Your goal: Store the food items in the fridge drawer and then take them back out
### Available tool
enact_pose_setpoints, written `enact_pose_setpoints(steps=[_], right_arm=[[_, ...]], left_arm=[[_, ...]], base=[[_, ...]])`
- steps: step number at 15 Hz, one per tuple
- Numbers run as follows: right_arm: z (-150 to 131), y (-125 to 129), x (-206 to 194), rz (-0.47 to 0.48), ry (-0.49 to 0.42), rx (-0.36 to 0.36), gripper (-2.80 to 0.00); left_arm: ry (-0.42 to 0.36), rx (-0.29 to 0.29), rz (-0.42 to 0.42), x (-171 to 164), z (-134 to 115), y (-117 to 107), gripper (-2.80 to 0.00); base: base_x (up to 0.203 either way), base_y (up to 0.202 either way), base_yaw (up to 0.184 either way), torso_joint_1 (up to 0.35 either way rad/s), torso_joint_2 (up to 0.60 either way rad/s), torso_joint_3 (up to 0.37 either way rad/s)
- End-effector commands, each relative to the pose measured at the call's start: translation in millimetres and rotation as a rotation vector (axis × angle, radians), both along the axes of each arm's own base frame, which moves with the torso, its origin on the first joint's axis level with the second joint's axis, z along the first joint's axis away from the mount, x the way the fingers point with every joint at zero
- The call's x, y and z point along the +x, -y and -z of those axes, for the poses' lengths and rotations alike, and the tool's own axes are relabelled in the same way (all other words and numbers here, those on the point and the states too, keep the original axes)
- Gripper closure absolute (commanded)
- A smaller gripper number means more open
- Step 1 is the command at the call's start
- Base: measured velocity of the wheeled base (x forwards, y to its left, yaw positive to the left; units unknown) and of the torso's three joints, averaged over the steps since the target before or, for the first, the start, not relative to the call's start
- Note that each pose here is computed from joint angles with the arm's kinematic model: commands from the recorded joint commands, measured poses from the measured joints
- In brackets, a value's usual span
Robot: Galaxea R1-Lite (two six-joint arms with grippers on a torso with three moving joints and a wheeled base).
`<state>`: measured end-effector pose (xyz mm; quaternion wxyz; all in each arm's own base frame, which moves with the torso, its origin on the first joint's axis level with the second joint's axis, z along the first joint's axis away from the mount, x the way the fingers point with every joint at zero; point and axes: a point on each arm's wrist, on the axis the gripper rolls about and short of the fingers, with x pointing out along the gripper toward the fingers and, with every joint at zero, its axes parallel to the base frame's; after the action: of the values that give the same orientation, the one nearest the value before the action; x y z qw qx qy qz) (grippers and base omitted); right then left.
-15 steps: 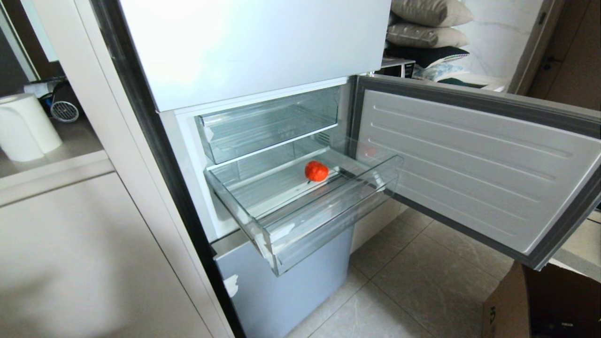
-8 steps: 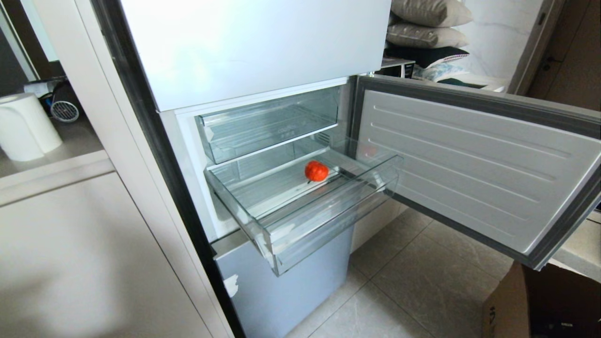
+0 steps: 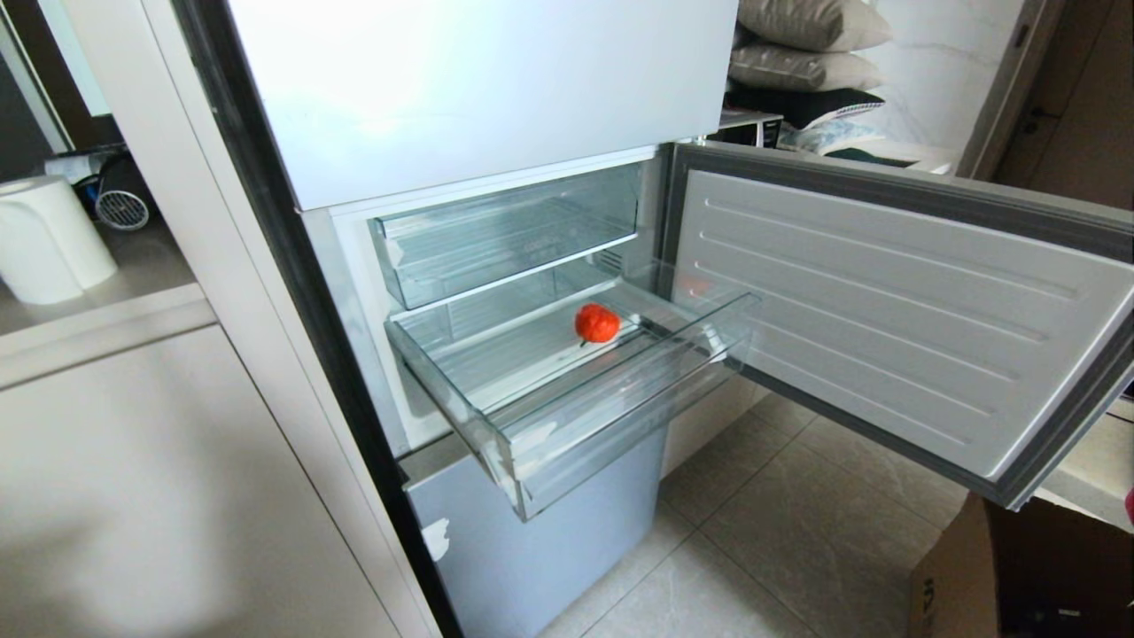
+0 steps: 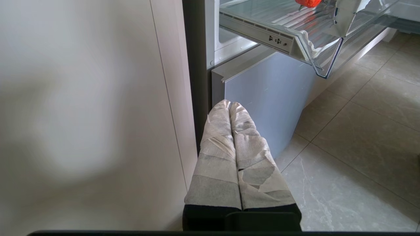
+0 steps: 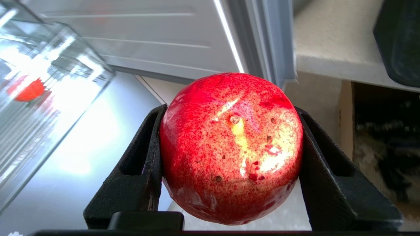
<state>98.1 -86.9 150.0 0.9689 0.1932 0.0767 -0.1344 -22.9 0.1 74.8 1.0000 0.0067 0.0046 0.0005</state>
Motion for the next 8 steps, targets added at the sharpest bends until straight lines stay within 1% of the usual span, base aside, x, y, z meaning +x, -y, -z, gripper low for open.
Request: enact_pose_setpoints(steps=[1,3,4,8], right_arm=[[-4.2,-10.2,-7.7,-0.016,0.039,-0.039,0.00],[-4.8,-10.5,-8.1,-0.016,0.042,-0.040,0.00],[-4.4,-10.6,-8.1,-0.016,0.038,-0.038,0.00],[-6.3,-10.3,-7.5,-0.027,0.044,-0.041,0.00]], left_arm=[[-0.002,0.000,0.000,0.1,0.0,0.0,0.00],[-0.001,0.000,0.000,0.1,0.0,0.0,0.00],[0.000,0.000,0.000,0.0,0.0,0.0,0.00],[-0.002,0.000,0.000,0.1,0.0,0.0,0.00]], base=[[0.000,0.000,0.000,0.000,0.00,0.000],[0.000,0.000,0.000,0.000,0.00,0.000],[-0.005,0.004,0.108,-0.006,0.00,-0.001],[0.001,-0.008,0.173,-0.001,0.00,0.000]])
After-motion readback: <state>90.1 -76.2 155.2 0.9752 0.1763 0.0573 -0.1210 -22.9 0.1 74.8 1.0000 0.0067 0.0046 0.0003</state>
